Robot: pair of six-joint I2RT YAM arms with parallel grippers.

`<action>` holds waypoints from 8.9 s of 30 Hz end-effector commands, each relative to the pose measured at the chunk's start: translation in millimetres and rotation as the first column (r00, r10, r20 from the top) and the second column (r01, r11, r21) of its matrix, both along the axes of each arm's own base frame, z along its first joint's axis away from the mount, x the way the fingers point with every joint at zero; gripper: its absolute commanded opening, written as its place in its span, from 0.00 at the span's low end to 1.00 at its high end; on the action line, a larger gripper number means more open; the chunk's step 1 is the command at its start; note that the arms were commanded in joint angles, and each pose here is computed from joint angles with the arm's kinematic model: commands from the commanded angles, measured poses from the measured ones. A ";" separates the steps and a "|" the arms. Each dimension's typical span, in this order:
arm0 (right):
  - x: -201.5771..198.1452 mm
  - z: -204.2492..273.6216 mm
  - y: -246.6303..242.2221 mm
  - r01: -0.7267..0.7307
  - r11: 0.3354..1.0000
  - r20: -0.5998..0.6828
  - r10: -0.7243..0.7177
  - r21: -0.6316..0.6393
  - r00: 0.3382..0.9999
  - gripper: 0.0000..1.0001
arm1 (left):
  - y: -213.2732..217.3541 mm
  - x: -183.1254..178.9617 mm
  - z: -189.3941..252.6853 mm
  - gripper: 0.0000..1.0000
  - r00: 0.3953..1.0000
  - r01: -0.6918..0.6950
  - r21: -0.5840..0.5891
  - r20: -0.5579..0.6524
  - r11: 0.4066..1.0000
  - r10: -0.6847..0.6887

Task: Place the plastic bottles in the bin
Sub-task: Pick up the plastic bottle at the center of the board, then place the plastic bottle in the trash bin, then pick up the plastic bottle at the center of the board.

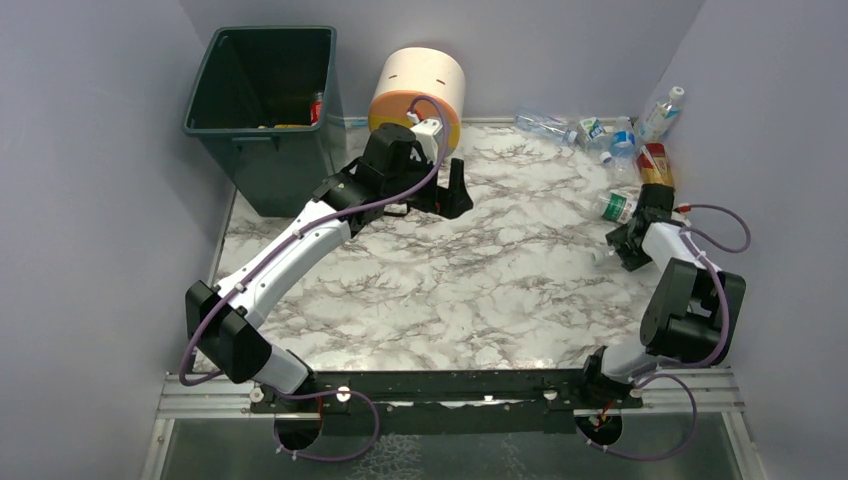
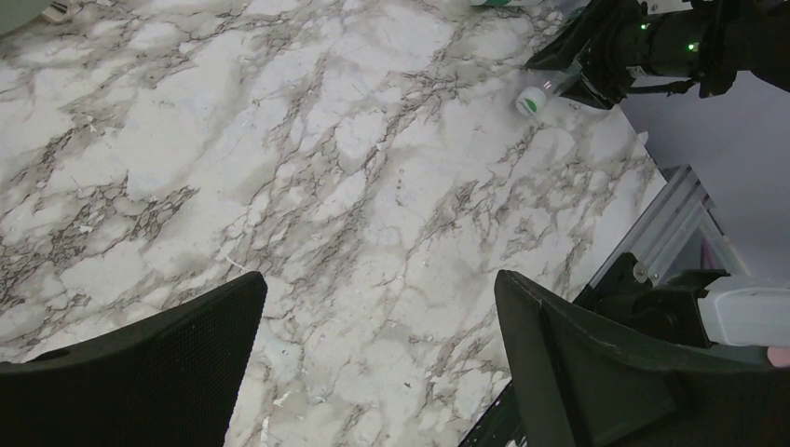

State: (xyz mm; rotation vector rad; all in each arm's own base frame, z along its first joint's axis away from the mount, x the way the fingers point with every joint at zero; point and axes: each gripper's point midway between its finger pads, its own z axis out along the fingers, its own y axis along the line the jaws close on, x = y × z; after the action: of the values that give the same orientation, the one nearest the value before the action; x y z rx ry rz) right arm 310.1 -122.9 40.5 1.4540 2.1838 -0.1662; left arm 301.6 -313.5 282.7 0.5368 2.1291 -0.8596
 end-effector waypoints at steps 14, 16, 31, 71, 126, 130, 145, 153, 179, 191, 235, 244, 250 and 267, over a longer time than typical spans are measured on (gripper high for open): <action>-10.1 82.3 188.2 -0.591 0.807 0.291 0.568 -0.011 0.770 0.47 | 11.8 -22.9 24.9 0.99 0.998 -0.003 -0.090 0.055 0.996 0.008; -12.9 96.1 203.4 -0.656 0.755 0.357 0.617 -0.014 0.702 0.47 | 14.3 -24.3 26.5 0.99 0.998 -0.016 -0.100 0.053 0.995 0.021; -33.8 165.9 285.2 -0.926 0.355 0.510 0.824 -0.127 0.246 0.48 | 15.2 -31.2 20.9 0.99 0.999 -0.054 -0.158 -0.008 0.986 0.053; -125.5 190.6 451.7 -0.958 -0.030 0.448 0.880 -0.285 -0.161 0.48 | 52.4 -35.7 17.7 0.99 0.976 -0.106 -0.397 -0.216 0.912 0.020; -133.1 203.8 477.8 -0.953 -0.059 0.469 0.860 -0.298 -0.200 0.63 | 53.6 -37.5 -8.3 0.53 0.964 -0.124 -0.373 -0.264 0.919 0.023; -136.4 204.2 475.2 -0.956 -0.057 0.479 0.856 -0.288 -0.195 0.77 | 53.5 -35.0 -7.2 0.53 0.965 -0.126 -0.371 -0.259 0.920 0.027; -161.8 241.9 429.0 -0.969 0.018 0.563 0.816 -0.248 -0.129 0.99 | 55.3 -2.7 23.2 0.52 0.982 -0.127 -0.336 -0.173 0.933 0.071; -174.5 237.2 399.7 -0.975 0.065 0.582 0.810 -0.211 -0.072 0.99 | 82.4 57.9 97.2 0.52 0.987 -0.162 -0.364 -0.042 0.917 0.158; -196.4 183.5 399.0 -0.996 0.010 0.584 0.810 -0.091 -0.046 0.99 | 317.0 152.4 291.6 0.53 0.737 -0.226 -0.763 0.272 0.605 0.618; -203.9 177.1 393.2 -0.998 -0.010 0.568 0.822 -0.065 -0.045 0.99 | 393.6 143.0 289.3 0.53 0.553 -0.337 -0.769 0.305 0.543 0.775; -211.0 159.7 402.3 -0.999 -0.039 0.577 0.816 -0.005 -0.035 0.99 | 393.0 236.4 152.3 0.72 0.626 -0.547 -0.633 0.124 0.548 0.770; -208.3 161.4 400.0 -1.000 -0.026 0.567 0.823 -0.014 -0.030 0.99 | 390.8 228.0 170.9 0.99 0.614 -0.557 -0.621 0.140 0.552 0.777; -207.3 160.1 396.3 -1.000 -0.012 0.558 0.830 -0.016 -0.019 0.99 | 375.6 198.3 200.0 0.99 0.632 -0.528 -0.625 0.163 0.575 0.757; -185.9 167.2 385.0 -0.993 0.103 0.501 0.864 -0.063 0.058 0.99 | 270.5 76.9 211.6 0.99 0.857 -0.301 -0.647 0.139 0.700 0.496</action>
State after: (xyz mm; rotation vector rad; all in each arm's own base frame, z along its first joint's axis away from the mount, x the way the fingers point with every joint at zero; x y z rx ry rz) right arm 111.1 267.3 194.8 -0.3077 2.3398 1.0185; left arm 398.9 -5.1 511.6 -0.2218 1.3966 -0.9095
